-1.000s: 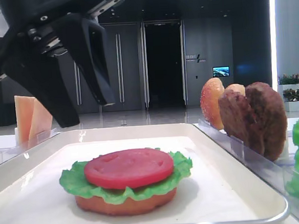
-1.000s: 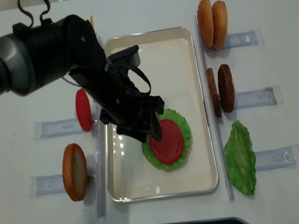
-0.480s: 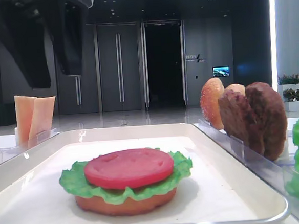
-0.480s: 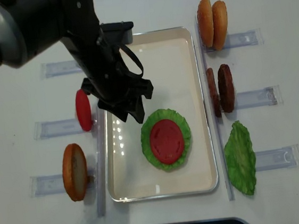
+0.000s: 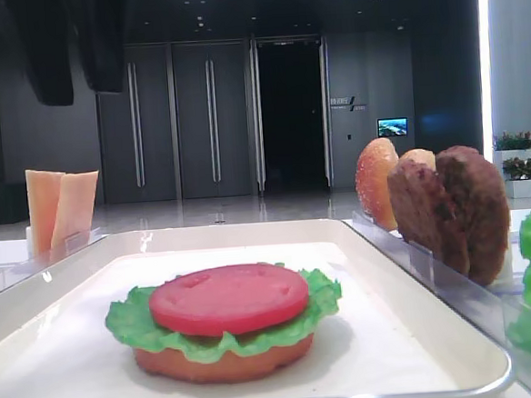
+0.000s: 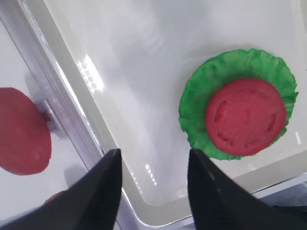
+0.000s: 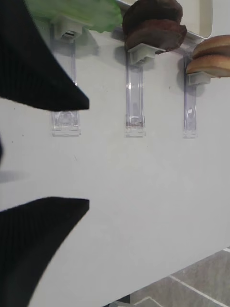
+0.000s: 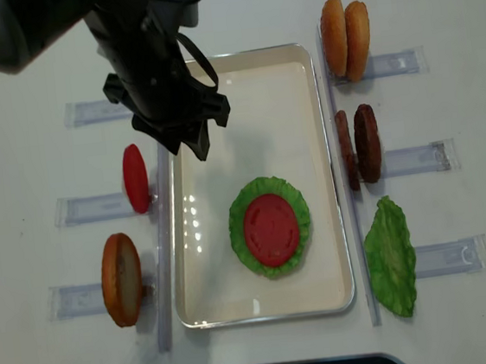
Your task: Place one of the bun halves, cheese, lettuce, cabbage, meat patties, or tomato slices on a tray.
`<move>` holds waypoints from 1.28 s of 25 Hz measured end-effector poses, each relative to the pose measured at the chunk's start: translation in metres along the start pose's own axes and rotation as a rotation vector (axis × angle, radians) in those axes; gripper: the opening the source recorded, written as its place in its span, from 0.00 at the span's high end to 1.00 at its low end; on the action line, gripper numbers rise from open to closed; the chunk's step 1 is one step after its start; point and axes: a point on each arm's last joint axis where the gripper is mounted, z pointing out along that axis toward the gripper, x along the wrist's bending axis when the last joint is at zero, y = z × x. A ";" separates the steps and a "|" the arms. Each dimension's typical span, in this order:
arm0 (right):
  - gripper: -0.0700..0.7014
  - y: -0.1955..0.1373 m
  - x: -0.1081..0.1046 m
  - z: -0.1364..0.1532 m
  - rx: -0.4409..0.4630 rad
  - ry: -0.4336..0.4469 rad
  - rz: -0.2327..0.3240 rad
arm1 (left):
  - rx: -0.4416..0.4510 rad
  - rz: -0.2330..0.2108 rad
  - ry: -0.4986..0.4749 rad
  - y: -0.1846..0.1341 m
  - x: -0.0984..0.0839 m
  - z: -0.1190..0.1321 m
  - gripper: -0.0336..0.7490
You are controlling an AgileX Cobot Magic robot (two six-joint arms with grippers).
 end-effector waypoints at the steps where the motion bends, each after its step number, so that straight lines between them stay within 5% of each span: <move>1: 0.38 0.000 0.000 0.000 0.000 0.000 0.000 | -0.008 0.002 0.004 0.001 0.000 -0.002 0.52; 15: 0.38 0.000 0.000 0.000 0.000 0.000 0.000 | -0.028 -0.017 0.042 0.004 0.004 -0.005 0.51; 32: 0.38 0.000 0.000 0.000 0.000 0.000 0.000 | -0.075 -0.239 0.075 0.008 0.082 -0.023 0.51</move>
